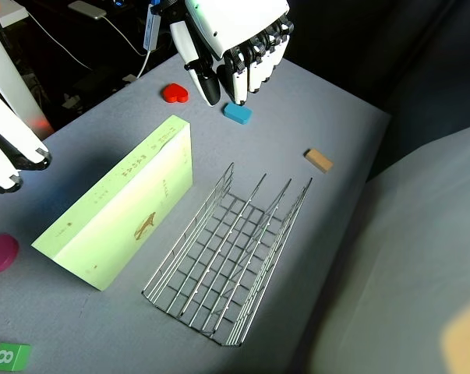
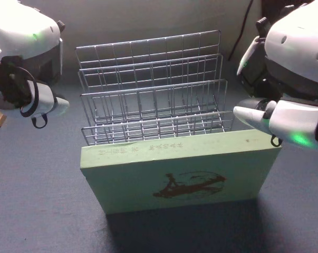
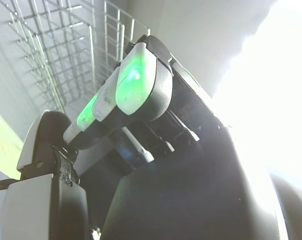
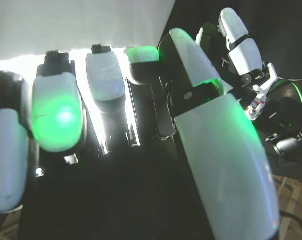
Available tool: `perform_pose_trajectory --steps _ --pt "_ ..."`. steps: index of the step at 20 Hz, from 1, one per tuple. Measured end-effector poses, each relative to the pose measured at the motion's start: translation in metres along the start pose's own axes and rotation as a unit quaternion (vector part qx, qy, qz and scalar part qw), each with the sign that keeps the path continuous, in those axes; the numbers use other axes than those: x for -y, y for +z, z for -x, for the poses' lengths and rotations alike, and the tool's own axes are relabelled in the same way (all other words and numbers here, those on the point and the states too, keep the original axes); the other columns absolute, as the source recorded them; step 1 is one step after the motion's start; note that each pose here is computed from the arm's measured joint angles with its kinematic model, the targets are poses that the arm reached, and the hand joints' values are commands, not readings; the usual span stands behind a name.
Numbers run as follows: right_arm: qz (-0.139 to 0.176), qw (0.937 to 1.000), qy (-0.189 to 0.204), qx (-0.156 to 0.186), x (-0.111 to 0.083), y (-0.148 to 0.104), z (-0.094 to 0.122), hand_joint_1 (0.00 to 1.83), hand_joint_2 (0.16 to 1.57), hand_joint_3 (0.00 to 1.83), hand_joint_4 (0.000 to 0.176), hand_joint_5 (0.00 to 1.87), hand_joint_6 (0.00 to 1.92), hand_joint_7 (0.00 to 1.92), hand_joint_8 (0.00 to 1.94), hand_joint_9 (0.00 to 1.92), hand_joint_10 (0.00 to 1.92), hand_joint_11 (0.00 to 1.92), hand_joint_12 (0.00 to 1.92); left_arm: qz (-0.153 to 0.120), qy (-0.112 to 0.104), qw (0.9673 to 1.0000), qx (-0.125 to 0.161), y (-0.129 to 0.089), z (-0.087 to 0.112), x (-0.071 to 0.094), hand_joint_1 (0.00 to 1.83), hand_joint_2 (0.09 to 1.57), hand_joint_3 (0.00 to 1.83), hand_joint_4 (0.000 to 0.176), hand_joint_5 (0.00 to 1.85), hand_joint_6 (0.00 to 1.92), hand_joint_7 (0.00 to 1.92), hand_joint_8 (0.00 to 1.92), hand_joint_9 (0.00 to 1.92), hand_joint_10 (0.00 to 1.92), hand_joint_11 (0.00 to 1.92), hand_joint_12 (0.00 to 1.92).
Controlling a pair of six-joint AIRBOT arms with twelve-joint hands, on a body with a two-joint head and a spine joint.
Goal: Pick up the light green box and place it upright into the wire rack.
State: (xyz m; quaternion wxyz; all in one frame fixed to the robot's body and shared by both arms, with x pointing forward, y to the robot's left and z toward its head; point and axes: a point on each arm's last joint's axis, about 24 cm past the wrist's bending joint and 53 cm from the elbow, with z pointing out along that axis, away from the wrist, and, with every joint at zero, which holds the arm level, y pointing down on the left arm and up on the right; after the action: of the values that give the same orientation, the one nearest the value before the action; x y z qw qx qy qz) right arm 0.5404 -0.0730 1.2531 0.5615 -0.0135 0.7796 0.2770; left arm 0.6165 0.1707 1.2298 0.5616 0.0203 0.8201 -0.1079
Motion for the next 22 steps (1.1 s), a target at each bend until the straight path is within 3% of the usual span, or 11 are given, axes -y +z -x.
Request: perform_pose_trajectory --steps 1,6,10,16,18,22 --pt "-0.003 1.0 -0.004 0.001 0.001 0.0 0.0 0.04 1.02 0.02 0.084 0.13 0.0 0.15 0.0 0.08 0.0 0.0 0.56 0.002 0.003 1.0 0.0 0.0 0.0 -0.001 0.07 1.17 0.01 0.053 0.3 0.01 0.23 0.0 0.22 0.02 0.0 0.64" --pt "0.006 0.9999 -0.006 -0.006 -0.009 0.003 -0.006 0.07 1.03 0.01 0.084 0.14 0.0 0.14 0.0 0.08 0.0 0.0 0.6 -0.001 0.002 1.0 0.002 0.0 0.002 0.001 0.07 1.17 0.0 0.054 0.28 0.0 0.2 0.0 0.21 0.0 0.0 0.59" --pt "0.017 0.9997 -0.001 -0.019 -0.024 0.022 -0.014 0.11 1.03 0.0 0.084 0.14 0.0 0.15 0.0 0.09 0.0 0.0 0.6 0.0 0.009 1.0 0.002 0.001 0.003 -0.001 0.07 1.17 0.0 0.054 0.28 0.0 0.21 0.0 0.21 0.0 0.0 0.56" --pt "0.005 0.9985 0.006 -0.055 -0.023 0.05 -0.043 0.57 0.95 0.0 0.075 0.12 0.0 0.12 0.0 0.06 0.0 0.0 0.54 0.023 0.049 0.9985 0.009 0.007 0.013 -0.024 0.07 1.17 0.0 0.054 0.29 0.0 0.22 0.0 0.22 0.0 0.0 0.56" --pt "0.013 0.9979 0.008 -0.063 -0.033 0.055 -0.05 0.63 0.95 0.0 0.075 0.11 0.0 0.1 0.0 0.05 0.0 0.0 0.51 0.029 0.071 0.997 0.011 0.009 0.016 -0.03 0.07 1.17 0.0 0.054 0.29 0.0 0.22 0.0 0.21 0.0 0.0 0.55" --pt "0.011 0.9945 0.04 -0.096 -0.045 0.062 -0.067 0.76 0.94 0.0 0.074 0.1 0.0 0.09 0.0 0.03 0.0 0.0 0.48 0.052 0.079 0.9954 0.011 0.008 0.019 -0.052 0.07 1.17 0.0 0.053 0.31 0.0 0.23 0.0 0.22 0.0 0.0 0.55"
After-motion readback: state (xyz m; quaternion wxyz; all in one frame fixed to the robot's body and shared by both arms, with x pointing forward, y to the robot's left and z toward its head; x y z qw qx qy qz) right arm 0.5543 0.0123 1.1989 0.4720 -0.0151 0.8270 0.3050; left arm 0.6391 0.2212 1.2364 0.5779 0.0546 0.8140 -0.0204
